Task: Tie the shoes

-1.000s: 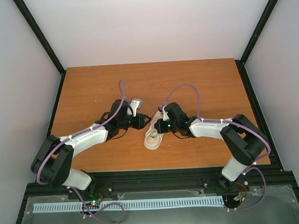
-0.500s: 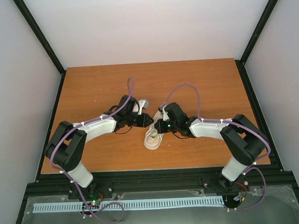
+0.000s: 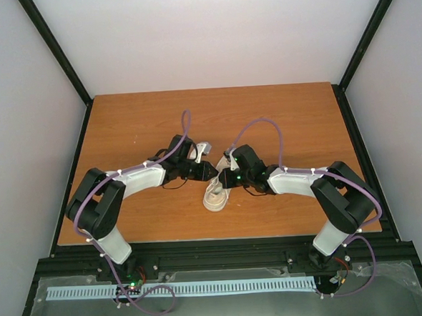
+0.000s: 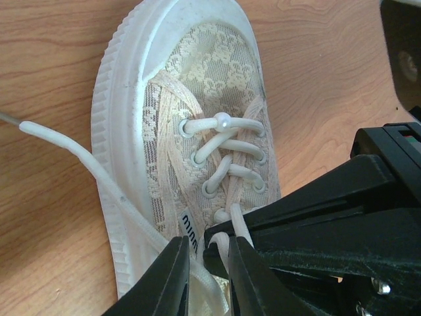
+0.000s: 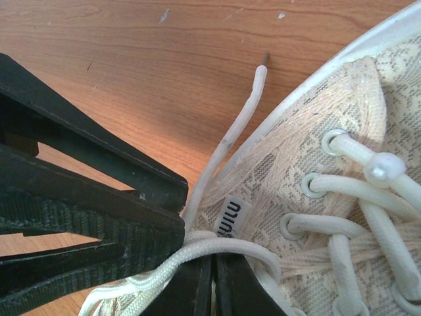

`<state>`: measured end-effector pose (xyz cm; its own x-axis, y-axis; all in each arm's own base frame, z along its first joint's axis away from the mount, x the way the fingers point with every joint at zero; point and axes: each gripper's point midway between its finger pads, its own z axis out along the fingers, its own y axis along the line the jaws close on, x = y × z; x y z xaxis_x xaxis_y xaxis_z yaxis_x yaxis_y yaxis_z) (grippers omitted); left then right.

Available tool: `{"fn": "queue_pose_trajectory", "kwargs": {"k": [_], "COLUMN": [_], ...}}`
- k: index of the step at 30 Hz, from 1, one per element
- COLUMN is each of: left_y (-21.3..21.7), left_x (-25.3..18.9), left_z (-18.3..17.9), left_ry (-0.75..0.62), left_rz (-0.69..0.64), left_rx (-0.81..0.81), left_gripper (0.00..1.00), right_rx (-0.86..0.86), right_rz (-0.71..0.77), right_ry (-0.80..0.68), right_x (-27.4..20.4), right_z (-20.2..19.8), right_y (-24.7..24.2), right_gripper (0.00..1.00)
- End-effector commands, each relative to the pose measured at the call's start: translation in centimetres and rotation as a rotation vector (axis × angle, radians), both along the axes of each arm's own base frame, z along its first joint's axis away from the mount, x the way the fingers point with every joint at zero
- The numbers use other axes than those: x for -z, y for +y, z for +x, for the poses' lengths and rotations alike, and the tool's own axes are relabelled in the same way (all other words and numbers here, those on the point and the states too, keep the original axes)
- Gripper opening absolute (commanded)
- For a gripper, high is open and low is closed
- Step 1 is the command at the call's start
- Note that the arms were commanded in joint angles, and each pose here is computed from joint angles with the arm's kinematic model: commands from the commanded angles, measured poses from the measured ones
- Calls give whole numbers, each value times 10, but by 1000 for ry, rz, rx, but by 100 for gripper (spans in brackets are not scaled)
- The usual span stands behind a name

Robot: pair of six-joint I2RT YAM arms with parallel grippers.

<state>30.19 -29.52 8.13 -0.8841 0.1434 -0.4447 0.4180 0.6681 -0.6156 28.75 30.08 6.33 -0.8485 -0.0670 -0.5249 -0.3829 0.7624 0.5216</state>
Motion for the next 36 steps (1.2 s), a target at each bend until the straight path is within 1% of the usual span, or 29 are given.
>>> {"fn": "queue_pose_trajectory", "kwargs": {"k": [1, 8, 15, 27, 36], "left_y": [-9, -13, -16, -20, -23], "left_x": [-13, -10, -16, -16, -13], "left_z": [6, 4, 4, 1, -1], "left_ry": [-7, 12, -1, 11, 31], "left_rz": [-46, -69, -96, -122, -138], "left_rx": [18, 33, 44, 61, 78], "left_gripper": [20, 21, 27, 30, 20], "right_rx": [14, 13, 13, 12, 14], "right_rz": [-30, -32, -32, -30, -32], "right_ry": [2, 5, 4, 5, 2], "right_x": [7, 8, 7, 7, 7], "right_z": [-3, -3, -3, -3, -3], "right_y": [-5, -5, -5, -5, -5], "right_gripper": [3, 3, 3, 3, 3]}}
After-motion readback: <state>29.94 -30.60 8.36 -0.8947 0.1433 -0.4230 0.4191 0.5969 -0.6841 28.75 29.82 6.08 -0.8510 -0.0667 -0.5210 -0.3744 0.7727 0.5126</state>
